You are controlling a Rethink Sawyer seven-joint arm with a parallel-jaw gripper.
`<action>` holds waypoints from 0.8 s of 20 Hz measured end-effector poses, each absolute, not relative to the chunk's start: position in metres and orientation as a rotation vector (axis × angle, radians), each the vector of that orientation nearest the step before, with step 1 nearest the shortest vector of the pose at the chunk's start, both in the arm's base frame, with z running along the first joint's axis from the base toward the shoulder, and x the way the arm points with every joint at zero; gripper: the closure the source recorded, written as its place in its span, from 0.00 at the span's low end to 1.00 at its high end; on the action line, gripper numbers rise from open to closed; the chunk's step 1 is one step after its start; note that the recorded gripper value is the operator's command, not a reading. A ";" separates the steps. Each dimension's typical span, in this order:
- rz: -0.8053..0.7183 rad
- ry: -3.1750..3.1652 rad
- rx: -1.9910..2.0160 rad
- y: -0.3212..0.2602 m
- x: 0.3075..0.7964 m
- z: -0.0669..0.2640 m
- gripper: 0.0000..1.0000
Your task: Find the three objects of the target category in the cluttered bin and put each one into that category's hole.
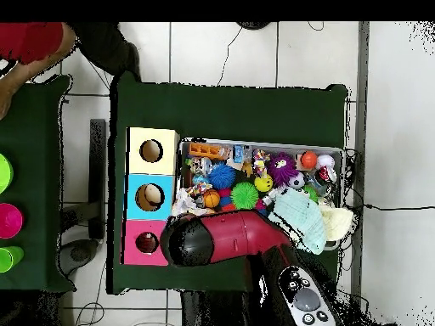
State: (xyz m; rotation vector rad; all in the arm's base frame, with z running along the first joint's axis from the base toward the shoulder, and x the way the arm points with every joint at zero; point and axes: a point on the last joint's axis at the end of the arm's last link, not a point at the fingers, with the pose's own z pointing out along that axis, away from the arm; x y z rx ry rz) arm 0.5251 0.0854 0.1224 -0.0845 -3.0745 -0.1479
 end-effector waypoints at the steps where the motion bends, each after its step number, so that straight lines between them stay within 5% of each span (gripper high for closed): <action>1: -0.148 -3.074 -0.083 0.086 0.525 0.123 1.00; 16: -0.166 -3.081 -0.105 0.115 0.515 0.150 1.00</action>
